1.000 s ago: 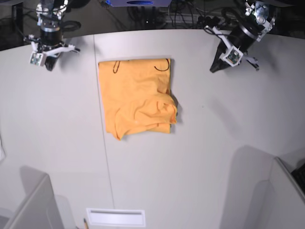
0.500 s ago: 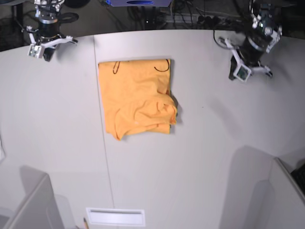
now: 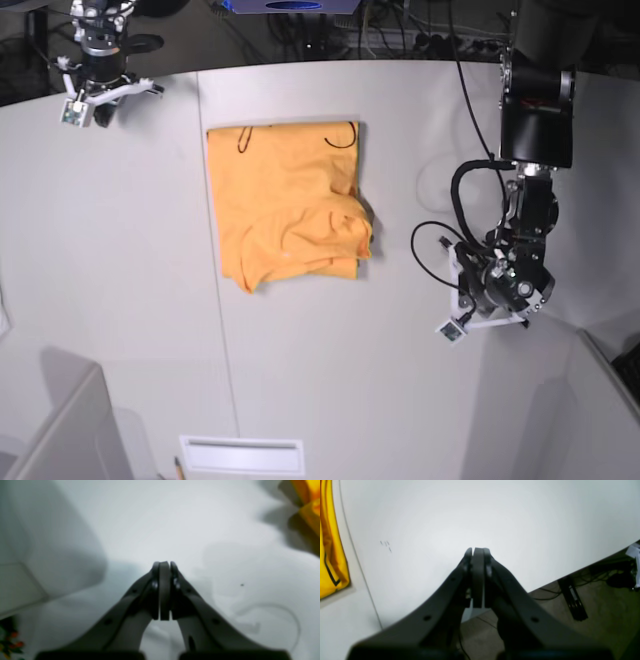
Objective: Fold the T-shirt properly
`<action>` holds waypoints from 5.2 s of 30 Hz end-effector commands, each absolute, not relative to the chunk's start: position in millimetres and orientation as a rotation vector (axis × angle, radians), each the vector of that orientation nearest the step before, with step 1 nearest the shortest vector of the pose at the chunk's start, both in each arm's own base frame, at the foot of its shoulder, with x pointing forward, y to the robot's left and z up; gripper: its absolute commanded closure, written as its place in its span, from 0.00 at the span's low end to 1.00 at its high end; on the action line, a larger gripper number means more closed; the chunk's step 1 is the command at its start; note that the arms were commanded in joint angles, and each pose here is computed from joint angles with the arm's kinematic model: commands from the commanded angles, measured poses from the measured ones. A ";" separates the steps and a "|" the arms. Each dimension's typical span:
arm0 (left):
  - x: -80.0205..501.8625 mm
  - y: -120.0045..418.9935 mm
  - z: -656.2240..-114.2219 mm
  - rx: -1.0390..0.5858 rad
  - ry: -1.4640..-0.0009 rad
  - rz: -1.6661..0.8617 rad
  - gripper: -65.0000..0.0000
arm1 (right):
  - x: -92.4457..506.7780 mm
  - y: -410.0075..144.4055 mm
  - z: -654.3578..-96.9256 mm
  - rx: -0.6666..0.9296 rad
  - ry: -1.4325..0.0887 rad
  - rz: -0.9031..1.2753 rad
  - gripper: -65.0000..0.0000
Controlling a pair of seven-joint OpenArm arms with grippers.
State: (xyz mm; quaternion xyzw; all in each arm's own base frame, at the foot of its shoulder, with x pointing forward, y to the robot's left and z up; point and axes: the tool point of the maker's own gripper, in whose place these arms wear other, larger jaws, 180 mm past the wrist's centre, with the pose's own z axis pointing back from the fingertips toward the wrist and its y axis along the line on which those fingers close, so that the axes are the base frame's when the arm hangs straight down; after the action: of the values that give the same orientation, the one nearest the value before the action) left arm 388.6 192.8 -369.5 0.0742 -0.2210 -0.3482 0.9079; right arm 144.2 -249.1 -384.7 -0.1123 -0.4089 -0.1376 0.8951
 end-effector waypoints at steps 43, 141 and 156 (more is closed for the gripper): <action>366.1 44.3 -380.1 -0.543 -0.483 -0.720 0.93 | 152.1 -252.7 -382.8 -0.242 -0.879 -0.292 1.00; -41.1 123.8 -634.8 -0.341 -0.297 0.177 1.00 | -40.1 -179.9 -658.7 0.052 -0.033 0.565 1.00; -30.6 120.1 -636.1 -0.361 -0.286 0.146 1.00 | -11.0 -171.8 -661.0 -0.024 -0.106 0.606 1.00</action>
State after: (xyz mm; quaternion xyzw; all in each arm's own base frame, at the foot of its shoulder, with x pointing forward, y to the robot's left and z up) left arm -27.3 118.7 -636.9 -0.1790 -0.1405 0.0732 0.9710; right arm -10.5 -169.6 -661.3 -0.0084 -0.0508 0.3009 0.9523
